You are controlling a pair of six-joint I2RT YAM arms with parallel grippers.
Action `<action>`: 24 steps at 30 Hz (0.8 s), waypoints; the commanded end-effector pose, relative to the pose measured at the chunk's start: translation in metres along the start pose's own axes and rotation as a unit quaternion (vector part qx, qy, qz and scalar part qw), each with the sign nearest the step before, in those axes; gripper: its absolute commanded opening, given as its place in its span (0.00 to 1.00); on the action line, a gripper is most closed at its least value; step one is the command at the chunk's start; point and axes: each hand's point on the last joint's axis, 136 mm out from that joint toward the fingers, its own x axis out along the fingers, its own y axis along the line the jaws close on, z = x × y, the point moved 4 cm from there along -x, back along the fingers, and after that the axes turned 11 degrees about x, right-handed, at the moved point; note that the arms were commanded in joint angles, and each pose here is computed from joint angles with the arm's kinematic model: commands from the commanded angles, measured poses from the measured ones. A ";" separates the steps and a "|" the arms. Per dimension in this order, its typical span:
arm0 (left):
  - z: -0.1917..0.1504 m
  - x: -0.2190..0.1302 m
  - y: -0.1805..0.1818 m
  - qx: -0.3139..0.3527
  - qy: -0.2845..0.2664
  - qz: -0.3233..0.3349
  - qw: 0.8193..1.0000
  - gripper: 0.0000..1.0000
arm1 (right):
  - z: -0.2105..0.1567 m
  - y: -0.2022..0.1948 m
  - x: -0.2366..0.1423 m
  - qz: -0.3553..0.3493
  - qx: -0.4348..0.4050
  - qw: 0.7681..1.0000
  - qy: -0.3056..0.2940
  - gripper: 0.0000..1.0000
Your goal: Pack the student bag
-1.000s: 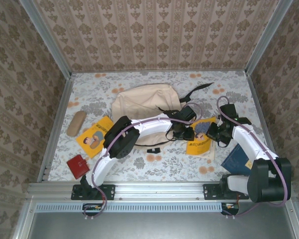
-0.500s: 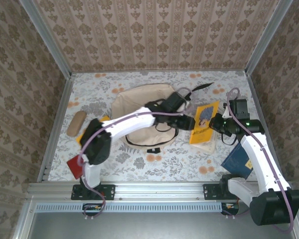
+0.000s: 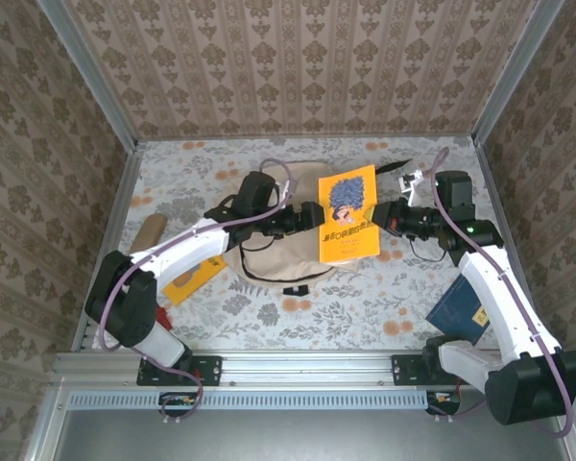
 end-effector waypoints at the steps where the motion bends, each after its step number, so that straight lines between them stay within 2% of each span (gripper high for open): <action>1: 0.021 -0.018 -0.041 0.017 -0.048 -0.103 0.993 0.98 | 0.004 0.045 -0.001 0.086 -0.049 0.995 0.019 0.00; 9: 0.030 -0.015 -0.052 -0.006 -0.051 -0.172 0.984 0.91 | 0.007 0.050 0.012 0.106 -0.031 0.993 0.042 0.00; 12: 0.035 -0.018 -0.055 -0.004 -0.060 -0.181 0.982 0.84 | 0.010 0.044 0.016 0.091 -0.023 0.995 0.039 0.00; 19: 0.039 -0.034 -0.053 0.003 -0.090 -0.176 0.980 0.31 | 0.013 0.020 0.021 0.033 -0.003 0.999 0.024 0.00; 21: 0.041 -0.037 -0.053 0.004 -0.095 -0.174 0.980 0.17 | 0.014 0.017 0.020 0.020 0.002 1.000 0.019 0.19; 24: 0.048 -0.041 -0.048 -0.004 -0.115 -0.158 0.981 0.07 | 0.016 0.010 0.013 -0.005 0.005 1.000 -0.018 0.58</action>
